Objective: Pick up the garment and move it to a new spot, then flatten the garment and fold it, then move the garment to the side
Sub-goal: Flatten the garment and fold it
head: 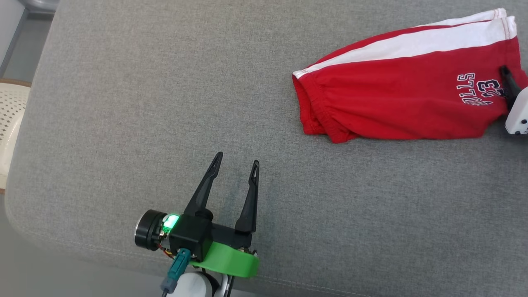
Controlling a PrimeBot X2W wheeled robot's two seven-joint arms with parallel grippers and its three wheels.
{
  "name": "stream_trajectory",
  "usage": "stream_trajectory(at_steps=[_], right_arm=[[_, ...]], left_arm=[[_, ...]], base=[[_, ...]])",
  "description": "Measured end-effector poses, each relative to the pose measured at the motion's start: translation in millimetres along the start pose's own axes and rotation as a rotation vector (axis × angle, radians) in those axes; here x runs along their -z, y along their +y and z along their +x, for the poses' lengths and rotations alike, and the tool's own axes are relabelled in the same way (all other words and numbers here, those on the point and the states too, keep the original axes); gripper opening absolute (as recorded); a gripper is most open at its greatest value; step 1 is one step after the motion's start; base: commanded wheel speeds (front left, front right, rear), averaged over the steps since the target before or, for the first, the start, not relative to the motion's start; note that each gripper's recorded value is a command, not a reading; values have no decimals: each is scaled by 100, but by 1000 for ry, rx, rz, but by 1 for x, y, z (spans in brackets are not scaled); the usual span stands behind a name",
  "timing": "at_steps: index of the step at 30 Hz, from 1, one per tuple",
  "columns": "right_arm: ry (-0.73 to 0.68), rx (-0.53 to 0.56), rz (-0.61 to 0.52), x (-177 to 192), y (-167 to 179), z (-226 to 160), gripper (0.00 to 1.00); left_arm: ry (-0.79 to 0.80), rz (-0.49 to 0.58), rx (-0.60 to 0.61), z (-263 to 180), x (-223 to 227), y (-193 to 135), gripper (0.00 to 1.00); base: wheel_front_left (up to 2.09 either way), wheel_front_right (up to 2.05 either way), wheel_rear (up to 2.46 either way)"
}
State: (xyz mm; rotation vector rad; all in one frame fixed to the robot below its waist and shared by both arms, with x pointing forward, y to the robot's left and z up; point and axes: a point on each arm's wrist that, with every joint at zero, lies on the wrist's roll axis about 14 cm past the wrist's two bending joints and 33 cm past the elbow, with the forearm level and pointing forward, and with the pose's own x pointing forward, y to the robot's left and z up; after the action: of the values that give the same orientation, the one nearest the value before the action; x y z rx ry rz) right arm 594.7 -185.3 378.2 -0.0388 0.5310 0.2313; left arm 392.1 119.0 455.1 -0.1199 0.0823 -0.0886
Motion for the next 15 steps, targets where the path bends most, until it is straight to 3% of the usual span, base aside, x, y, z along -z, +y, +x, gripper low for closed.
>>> stream_trajectory(at_steps=[5,6,8,15], right_arm=[[46,-32,24,12,16,14,100],[66,-36,38,16,18,15,73],[83,-45,39,17,21,15,0],[50,-68,34,18,25,-3,0]], left_arm=[[21,2,-12,1,7,4,100],[22,3,-13,2,7,4,100],[23,6,-16,3,8,5,100],[17,16,7,4,7,-1,100]], base=[[0,0,0],[0,0,0],[0,0,0],[0,0,0]])
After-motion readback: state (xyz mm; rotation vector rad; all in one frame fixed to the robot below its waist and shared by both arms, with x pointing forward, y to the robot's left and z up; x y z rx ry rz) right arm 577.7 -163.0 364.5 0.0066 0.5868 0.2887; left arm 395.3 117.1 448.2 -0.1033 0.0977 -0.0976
